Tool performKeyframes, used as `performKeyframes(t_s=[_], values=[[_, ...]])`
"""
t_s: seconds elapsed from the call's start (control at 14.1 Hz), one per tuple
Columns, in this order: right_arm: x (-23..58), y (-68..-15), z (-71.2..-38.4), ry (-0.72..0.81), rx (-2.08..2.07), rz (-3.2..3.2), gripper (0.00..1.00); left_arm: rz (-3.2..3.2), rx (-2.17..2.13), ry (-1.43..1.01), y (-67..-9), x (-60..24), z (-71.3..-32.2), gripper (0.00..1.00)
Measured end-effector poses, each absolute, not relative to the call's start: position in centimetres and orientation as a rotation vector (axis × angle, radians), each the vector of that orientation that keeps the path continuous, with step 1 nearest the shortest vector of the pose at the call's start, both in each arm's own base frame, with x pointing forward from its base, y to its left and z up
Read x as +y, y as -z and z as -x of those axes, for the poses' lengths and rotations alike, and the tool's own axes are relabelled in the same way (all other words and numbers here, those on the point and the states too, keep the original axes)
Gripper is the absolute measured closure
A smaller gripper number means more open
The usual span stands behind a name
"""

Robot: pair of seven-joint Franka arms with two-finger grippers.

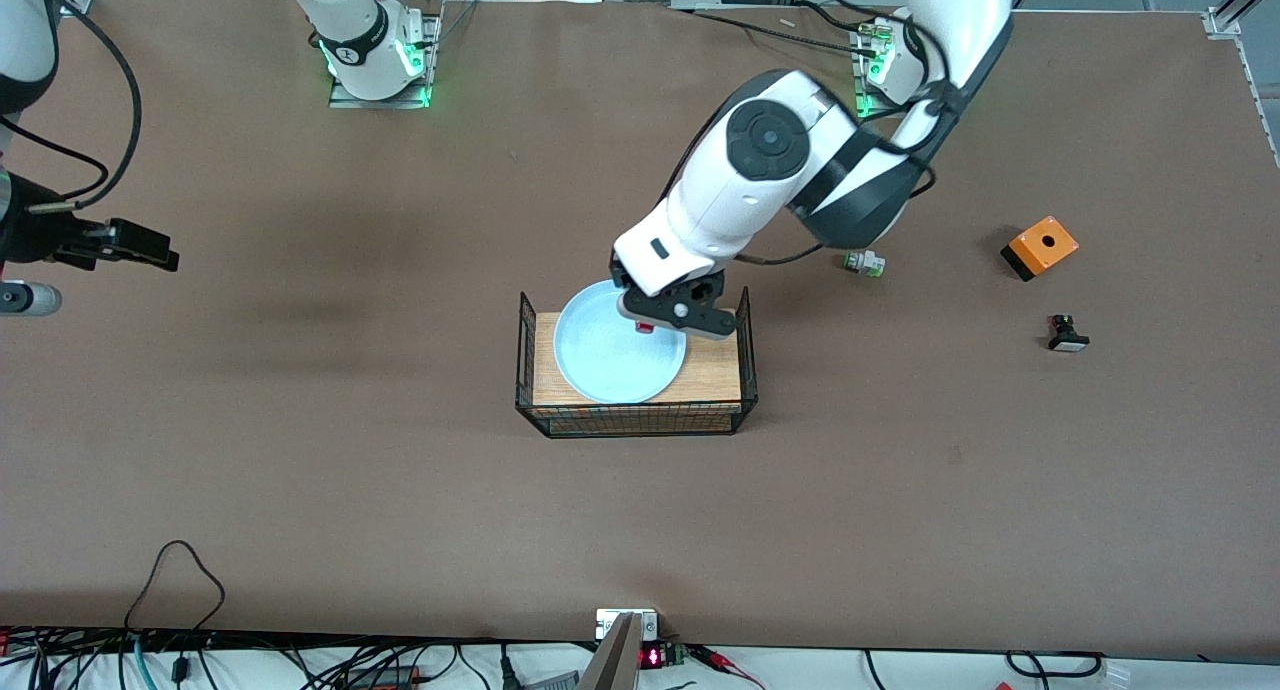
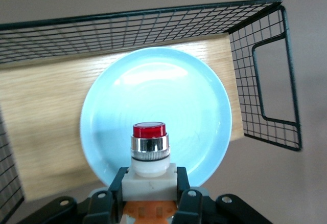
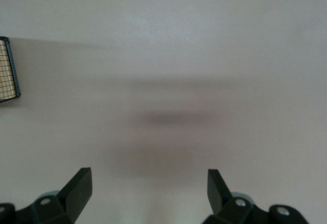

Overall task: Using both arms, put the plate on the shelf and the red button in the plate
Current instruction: 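Carry the red-capped button with the left gripper over the plate, then lower the button onto the plate and open the left gripper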

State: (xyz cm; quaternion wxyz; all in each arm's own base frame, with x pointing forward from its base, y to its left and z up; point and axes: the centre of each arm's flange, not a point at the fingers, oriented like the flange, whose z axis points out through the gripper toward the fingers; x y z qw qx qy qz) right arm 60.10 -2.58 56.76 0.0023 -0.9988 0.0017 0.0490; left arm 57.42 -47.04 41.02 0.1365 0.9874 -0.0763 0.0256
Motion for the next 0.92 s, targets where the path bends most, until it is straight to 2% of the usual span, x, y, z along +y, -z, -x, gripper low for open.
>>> performKeyframes(t_s=[0.21, 0.5, 0.57, 0.92], values=[[-2.6, -56.9, -60.2, -0.128, -0.001, 3.128, 0.00, -2.906, -0.321, -0.162, -37.4, -49.1, -57.0, 0.59], [-1.8, -56.9, -60.3, -0.127, -0.026, 3.123, 0.00, -2.929, -0.365, -0.152, -35.2, -50.2, -56.3, 0.58], [-1.9, -56.7, -60.3, -0.133, -0.023, 3.124, 0.00, -2.931, -0.363, -0.152, -35.1, -50.1, -56.4, 0.53], [-2.6, -55.4, -58.2, -0.122, 0.021, 3.121, 0.00, -2.961, -0.355, -0.125, -35.8, -49.4, -56.6, 0.06]])
